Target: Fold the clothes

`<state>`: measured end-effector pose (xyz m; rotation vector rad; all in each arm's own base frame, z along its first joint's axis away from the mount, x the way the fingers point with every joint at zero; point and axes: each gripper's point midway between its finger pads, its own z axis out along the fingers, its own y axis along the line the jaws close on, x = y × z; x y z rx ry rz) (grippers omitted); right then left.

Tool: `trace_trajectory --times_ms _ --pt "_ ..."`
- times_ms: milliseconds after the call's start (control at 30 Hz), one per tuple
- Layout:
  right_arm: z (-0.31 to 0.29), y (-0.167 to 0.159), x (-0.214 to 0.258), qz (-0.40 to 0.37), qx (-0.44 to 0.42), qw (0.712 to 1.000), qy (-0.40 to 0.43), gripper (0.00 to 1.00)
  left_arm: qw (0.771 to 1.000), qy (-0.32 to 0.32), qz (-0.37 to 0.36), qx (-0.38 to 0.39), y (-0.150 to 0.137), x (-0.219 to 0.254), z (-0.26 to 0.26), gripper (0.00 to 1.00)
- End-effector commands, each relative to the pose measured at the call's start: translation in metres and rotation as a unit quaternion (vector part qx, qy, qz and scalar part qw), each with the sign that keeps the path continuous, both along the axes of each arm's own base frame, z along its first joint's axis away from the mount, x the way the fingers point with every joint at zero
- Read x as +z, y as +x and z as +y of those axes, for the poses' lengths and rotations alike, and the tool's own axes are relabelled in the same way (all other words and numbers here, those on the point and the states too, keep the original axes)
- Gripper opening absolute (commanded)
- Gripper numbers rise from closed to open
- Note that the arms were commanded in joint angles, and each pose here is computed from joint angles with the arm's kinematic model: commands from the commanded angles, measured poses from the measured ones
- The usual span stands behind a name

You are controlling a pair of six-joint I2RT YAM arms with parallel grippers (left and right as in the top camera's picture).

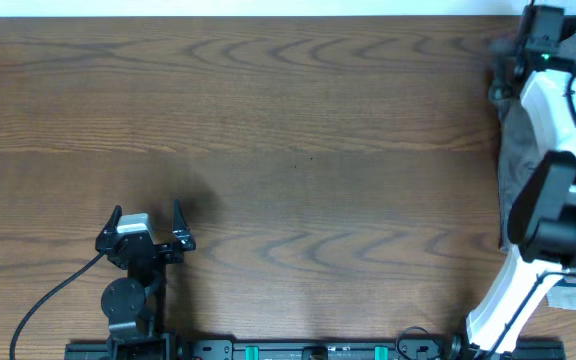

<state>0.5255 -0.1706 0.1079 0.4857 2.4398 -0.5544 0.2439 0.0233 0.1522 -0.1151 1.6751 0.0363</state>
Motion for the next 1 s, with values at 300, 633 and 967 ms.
trace_trajectory --times_ms 300,633,967 --pt "-0.023 -0.012 -0.022 0.033 -0.041 0.998 -0.029 0.01 1.000 -0.001 0.024 -0.002 -0.001 -0.016 0.000 0.98" --pt "-0.017 -0.015 0.086 -0.096 -0.074 0.992 -0.022 0.01 1.000 0.000 0.024 -0.002 -0.001 -0.016 0.000 0.98" --pt "-0.012 -0.039 0.175 -0.178 -0.076 0.981 -0.030 0.01 1.000 -0.001 0.024 -0.002 -0.001 -0.016 0.000 0.98"
